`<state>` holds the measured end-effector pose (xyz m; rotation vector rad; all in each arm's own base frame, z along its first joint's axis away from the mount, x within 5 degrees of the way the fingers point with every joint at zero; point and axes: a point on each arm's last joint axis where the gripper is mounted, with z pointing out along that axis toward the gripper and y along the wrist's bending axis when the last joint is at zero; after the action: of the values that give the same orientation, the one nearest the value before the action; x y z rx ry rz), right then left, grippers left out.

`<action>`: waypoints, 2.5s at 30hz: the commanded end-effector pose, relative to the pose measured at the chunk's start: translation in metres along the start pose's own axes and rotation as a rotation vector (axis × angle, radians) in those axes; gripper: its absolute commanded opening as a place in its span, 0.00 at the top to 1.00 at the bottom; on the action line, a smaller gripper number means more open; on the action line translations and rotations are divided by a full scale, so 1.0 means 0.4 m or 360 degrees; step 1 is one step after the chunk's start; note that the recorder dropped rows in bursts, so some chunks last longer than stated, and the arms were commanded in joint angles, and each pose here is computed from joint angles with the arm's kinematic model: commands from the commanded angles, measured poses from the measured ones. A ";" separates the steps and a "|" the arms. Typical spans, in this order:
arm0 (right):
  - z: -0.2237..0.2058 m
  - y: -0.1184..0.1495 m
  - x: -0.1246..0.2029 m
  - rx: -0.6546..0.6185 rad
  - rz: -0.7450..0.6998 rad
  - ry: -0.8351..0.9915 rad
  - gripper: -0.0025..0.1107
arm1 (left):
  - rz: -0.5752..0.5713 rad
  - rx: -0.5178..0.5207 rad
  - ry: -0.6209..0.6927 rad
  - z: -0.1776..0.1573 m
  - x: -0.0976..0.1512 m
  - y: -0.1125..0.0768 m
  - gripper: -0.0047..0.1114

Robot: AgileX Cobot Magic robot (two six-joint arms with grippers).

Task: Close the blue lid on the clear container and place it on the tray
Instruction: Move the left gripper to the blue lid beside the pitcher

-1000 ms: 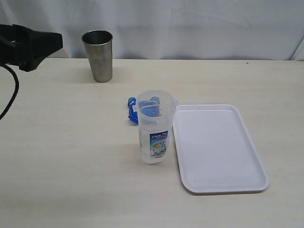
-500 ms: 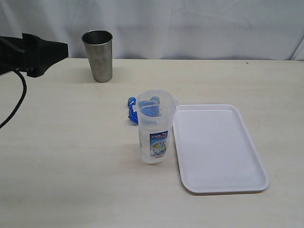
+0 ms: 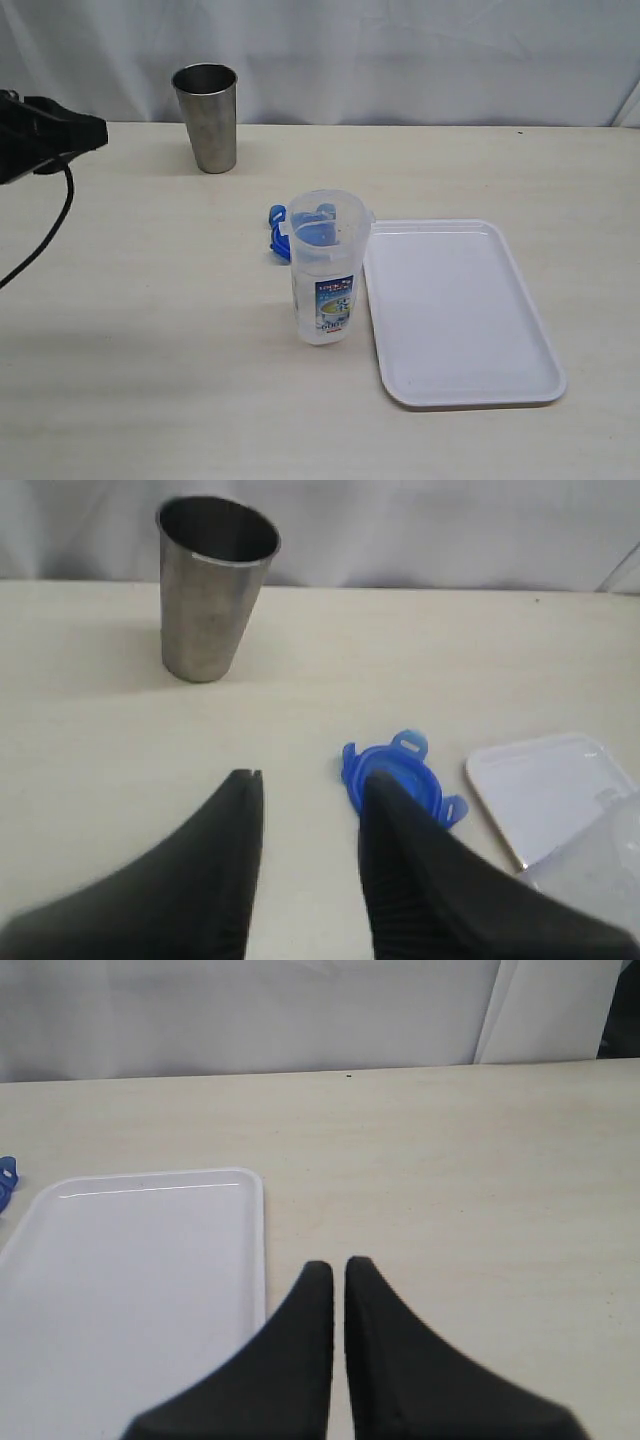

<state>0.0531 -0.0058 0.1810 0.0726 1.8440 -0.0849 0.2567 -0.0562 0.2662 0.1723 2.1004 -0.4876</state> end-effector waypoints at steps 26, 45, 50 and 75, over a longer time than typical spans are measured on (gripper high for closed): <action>-0.001 0.000 -0.003 0.0003 0.0003 -0.0026 0.94 | -0.1056 0.0428 0.0738 0.537 0.248 -0.051 0.61; -0.001 0.000 -0.003 0.0003 0.0003 -0.0026 0.94 | -0.1110 0.0203 0.0630 0.567 0.227 -0.072 0.61; -0.001 0.000 -0.003 0.0003 0.0003 -0.0026 0.94 | -0.1029 0.0073 0.0588 0.571 0.224 -0.045 0.61; -0.001 0.000 -0.003 0.0003 0.0003 -0.0026 0.94 | 0.0271 0.0350 0.0423 0.634 0.203 -0.043 0.61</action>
<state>0.0531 -0.0057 0.1810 0.0737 1.8440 -0.0832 0.3997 -0.1801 0.0858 0.5434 2.2741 -0.6318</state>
